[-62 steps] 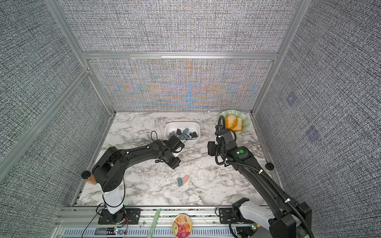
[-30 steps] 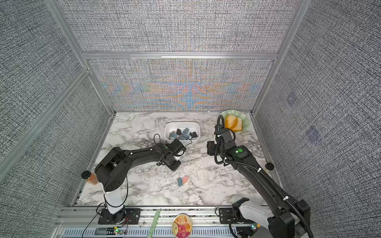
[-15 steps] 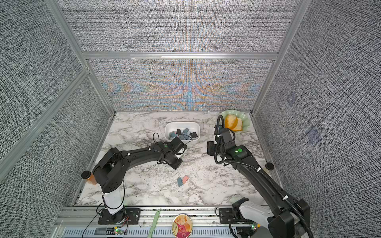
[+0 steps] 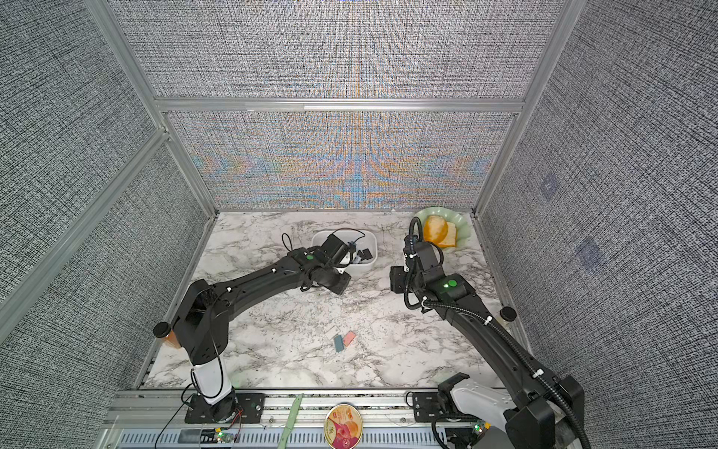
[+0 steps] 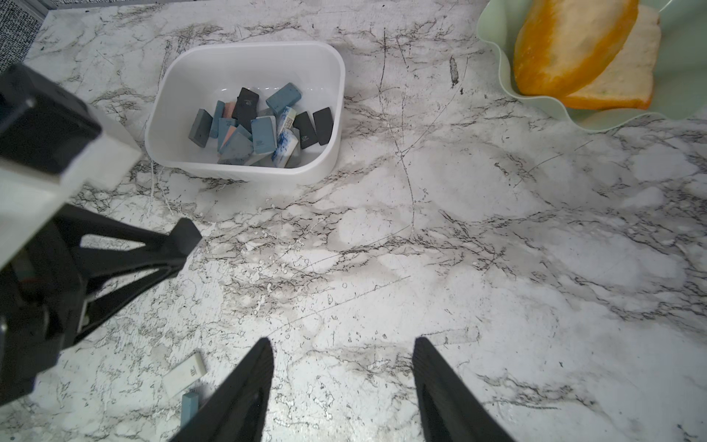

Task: Put the eraser in the storage box
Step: Place the eraser in the storage box.

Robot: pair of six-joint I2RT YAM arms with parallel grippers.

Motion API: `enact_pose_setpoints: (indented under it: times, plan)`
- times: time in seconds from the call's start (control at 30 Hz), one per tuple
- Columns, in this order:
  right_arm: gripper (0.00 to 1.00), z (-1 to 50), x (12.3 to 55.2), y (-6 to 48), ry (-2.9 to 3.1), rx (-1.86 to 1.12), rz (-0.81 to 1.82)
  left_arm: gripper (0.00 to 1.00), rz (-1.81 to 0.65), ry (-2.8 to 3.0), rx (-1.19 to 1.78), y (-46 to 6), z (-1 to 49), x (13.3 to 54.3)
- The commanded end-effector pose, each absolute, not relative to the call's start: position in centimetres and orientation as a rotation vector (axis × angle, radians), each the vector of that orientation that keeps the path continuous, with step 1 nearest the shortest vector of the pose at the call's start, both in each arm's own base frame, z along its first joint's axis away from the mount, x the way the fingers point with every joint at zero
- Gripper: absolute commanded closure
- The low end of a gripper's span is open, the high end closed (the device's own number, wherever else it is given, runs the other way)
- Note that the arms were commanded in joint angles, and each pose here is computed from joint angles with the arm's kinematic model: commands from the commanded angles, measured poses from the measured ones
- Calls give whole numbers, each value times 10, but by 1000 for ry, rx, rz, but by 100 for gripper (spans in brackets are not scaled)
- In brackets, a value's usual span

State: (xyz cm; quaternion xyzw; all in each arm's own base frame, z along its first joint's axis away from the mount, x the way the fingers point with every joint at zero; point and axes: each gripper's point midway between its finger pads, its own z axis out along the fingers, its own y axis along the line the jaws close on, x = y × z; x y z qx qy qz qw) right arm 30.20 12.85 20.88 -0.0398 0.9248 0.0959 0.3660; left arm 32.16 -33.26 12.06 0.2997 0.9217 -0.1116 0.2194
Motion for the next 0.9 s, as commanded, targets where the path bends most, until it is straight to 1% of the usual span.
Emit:
enact_pose_setpoints:
  times: [0.0, 0.13, 0.33, 0.53, 0.67, 0.87]
  plan:
    - [39, 210, 301, 130, 2377, -99, 263, 81, -294, 2556, 756, -330, 129, 341]
    - [39, 212, 301, 130, 2374, -102, 268, 81, -319, 2563, 666, -329, 134, 372]
    - [38, 208, 303, 134, 2382, -103, 290, 81, -335, 2614, 571, -329, 118, 414]
    - [38, 207, 306, 138, 2388, -108, 308, 80, -368, 2636, 515, -333, 101, 441]
    - [38, 205, 306, 139, 2395, -115, 306, 74, -381, 2652, 493, -333, 91, 450]
    - [38, 197, 303, 139, 2436, -147, 288, 54, -399, 2652, 482, -332, 89, 455]
